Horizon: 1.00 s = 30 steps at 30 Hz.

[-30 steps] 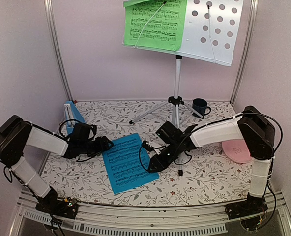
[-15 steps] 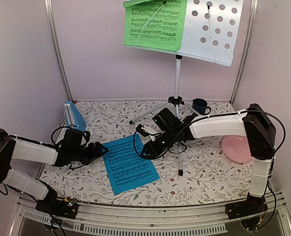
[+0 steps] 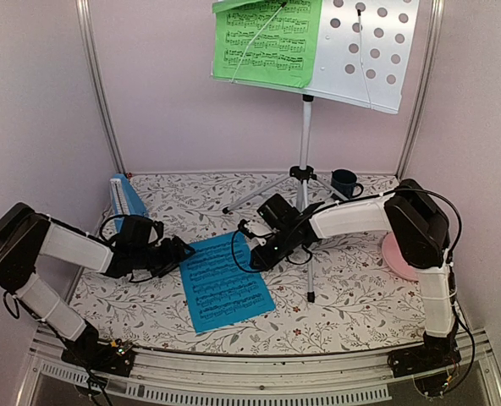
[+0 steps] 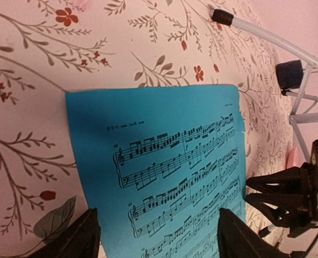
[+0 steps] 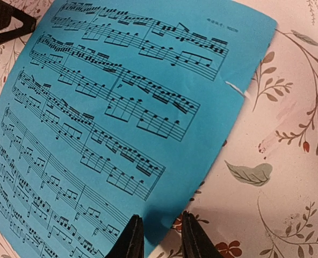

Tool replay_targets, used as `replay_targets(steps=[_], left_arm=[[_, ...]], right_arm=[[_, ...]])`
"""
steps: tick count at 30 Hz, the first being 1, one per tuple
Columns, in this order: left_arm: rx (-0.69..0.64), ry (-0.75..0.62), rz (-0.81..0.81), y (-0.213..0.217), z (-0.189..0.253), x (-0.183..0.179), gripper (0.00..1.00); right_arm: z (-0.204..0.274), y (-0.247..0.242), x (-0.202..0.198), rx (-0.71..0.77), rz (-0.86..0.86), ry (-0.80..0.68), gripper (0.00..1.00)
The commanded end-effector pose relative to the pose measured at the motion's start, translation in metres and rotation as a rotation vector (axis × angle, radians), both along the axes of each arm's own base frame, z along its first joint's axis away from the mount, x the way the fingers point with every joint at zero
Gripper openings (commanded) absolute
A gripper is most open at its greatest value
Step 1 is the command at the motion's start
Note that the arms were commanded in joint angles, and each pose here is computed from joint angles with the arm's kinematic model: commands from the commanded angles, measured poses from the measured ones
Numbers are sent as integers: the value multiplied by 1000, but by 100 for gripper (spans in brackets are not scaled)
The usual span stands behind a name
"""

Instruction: Set up the instrument practice props

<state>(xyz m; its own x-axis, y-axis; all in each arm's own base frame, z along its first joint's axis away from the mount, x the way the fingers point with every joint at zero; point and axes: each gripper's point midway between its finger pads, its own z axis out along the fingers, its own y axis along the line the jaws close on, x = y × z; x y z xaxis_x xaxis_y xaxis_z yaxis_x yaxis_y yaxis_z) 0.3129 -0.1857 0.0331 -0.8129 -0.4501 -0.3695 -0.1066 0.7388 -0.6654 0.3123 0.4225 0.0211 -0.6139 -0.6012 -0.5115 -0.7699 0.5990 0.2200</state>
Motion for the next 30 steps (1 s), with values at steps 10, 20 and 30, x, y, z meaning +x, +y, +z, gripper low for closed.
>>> replay_targets(steps=[10,20,30], left_arm=[[-247,-110,-150,-53,23,12,75],[-376,-219,-197,-71,47,18,92],[-349,-117,-221,-71,22,2,66]], right_arm=[[-31,6,-11,-41,56,18,27],[-33,5,-13,-44,58,24,27],[-22,7,-12,-17,48,14,27]])
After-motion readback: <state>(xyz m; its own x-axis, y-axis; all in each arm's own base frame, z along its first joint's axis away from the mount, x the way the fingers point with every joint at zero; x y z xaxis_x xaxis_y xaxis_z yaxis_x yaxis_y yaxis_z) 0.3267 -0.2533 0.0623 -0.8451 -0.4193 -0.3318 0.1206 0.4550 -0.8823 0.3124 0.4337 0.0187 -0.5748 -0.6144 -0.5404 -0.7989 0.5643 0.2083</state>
